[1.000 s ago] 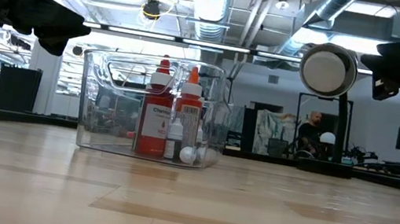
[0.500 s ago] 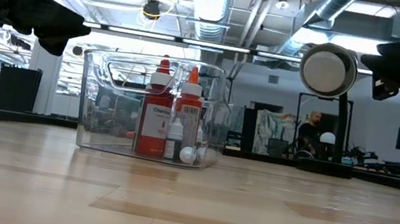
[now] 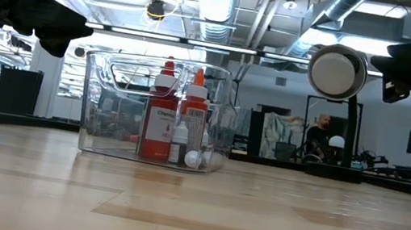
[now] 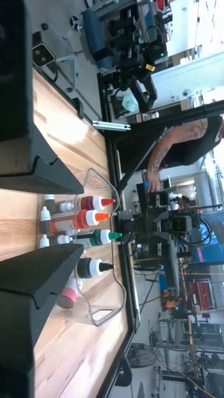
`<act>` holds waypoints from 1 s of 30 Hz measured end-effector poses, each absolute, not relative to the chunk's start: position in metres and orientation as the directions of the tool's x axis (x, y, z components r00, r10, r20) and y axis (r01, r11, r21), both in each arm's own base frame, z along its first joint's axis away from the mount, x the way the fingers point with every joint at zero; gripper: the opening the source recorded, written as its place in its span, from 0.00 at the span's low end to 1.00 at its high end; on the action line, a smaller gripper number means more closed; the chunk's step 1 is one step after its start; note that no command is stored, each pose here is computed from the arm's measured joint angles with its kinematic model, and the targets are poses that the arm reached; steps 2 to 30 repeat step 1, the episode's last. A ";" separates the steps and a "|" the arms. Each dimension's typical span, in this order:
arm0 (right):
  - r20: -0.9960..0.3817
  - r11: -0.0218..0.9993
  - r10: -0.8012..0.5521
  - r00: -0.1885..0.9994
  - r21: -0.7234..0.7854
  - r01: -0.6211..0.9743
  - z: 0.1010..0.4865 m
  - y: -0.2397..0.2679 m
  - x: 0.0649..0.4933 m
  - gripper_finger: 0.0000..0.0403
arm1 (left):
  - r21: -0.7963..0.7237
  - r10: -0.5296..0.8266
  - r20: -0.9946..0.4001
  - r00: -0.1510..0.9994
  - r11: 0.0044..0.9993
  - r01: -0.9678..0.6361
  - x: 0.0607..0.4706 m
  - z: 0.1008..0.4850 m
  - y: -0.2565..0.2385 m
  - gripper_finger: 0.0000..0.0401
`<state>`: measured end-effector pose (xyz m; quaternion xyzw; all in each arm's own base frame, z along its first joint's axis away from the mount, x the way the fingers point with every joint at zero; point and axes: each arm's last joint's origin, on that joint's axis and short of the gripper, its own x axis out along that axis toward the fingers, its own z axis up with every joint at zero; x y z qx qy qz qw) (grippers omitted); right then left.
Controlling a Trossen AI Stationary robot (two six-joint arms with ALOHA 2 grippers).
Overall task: Pick & Place food coloring
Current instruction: Return to Home Position
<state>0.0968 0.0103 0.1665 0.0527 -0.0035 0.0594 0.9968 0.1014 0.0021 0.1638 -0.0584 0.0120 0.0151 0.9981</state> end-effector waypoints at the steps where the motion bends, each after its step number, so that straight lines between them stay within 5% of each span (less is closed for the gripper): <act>1: 0.013 0.987 0.118 0.993 0.105 -0.119 0.167 0.010 0.097 0.32 | -0.116 0.029 -0.026 0.999 0.993 -0.031 0.101 0.164 0.002 0.29; 30: 0.013 0.987 0.118 0.993 0.105 -0.119 0.167 0.010 0.097 0.32 | -0.116 0.029 -0.026 0.999 0.993 -0.031 0.101 0.164 0.002 0.29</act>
